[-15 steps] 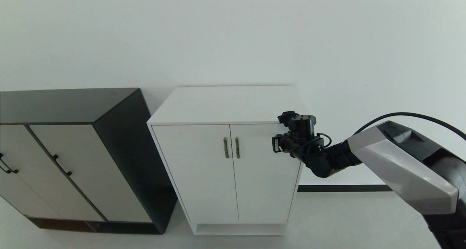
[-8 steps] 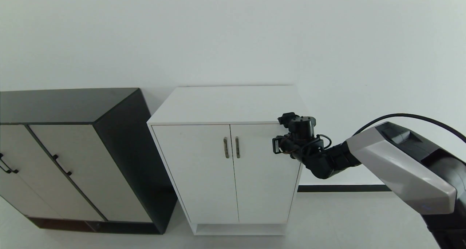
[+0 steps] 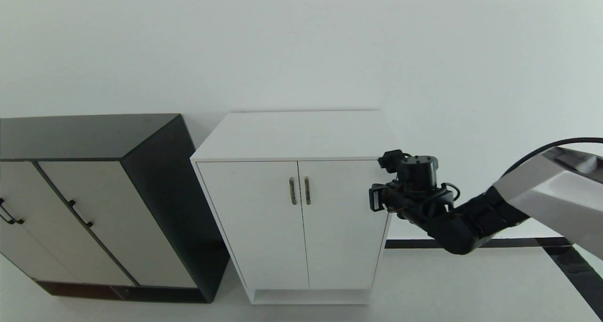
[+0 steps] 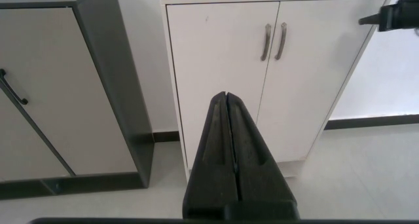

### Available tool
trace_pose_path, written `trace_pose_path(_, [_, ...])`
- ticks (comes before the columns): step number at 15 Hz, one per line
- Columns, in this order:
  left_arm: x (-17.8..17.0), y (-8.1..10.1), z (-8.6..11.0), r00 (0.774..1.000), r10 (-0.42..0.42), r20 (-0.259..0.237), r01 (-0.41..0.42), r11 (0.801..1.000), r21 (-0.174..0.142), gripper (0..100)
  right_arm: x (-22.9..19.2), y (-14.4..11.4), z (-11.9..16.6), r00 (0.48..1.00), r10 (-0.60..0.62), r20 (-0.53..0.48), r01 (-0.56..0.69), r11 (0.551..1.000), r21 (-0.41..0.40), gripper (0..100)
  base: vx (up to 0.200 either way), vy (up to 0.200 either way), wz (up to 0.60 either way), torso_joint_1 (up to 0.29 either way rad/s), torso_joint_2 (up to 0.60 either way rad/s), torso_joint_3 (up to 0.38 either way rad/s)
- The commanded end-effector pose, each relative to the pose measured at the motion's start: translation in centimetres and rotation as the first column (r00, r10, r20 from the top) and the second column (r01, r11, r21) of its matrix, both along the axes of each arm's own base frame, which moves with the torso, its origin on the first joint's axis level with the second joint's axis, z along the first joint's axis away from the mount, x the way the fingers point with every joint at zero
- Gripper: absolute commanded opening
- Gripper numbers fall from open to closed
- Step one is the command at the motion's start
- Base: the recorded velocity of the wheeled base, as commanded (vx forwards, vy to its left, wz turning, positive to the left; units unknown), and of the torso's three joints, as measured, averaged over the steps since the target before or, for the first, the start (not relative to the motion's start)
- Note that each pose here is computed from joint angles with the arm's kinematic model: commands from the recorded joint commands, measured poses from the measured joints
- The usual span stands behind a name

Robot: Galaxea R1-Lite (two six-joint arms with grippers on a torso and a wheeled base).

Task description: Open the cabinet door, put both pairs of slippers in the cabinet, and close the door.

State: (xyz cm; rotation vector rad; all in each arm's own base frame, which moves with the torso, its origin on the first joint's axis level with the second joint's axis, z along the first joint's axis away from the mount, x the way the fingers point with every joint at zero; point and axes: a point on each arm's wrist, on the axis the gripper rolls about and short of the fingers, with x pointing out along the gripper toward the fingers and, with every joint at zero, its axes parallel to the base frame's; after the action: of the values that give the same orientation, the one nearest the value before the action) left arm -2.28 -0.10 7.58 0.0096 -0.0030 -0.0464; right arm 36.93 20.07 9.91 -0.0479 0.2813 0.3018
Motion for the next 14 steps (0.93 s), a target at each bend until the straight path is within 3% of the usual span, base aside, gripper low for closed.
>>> trace_pose_path(1, [0.0,0.0,0.0,1.0,0.0,0.0,0.0,1.0,0.0,0,-6.4,-3.7,3.2,0.997,-0.031,0.069,0.032,0.999,-0.003,0,0.0,0.0,0.0,0.0,0.0,0.0])
trace_pose_path(9, [0.0,0.0,0.0,1.0,0.0,0.0,0.0,1.0,0.0,0,-21.2,-14.1,2.8,0.986,-0.158,0.054,0.162,0.982,-0.092,0,0.0,0.0,0.0,0.0,0.0,0.0])
trace_pose_path(14, [0.0,0.0,0.0,1.0,0.0,0.0,0.0,1.0,0.0,0,-28.0,-17.2,2.5,0.985,-0.168,0.037,0.171,0.978,-0.123,0,0.0,0.0,0.0,0.0,0.0,0.0])
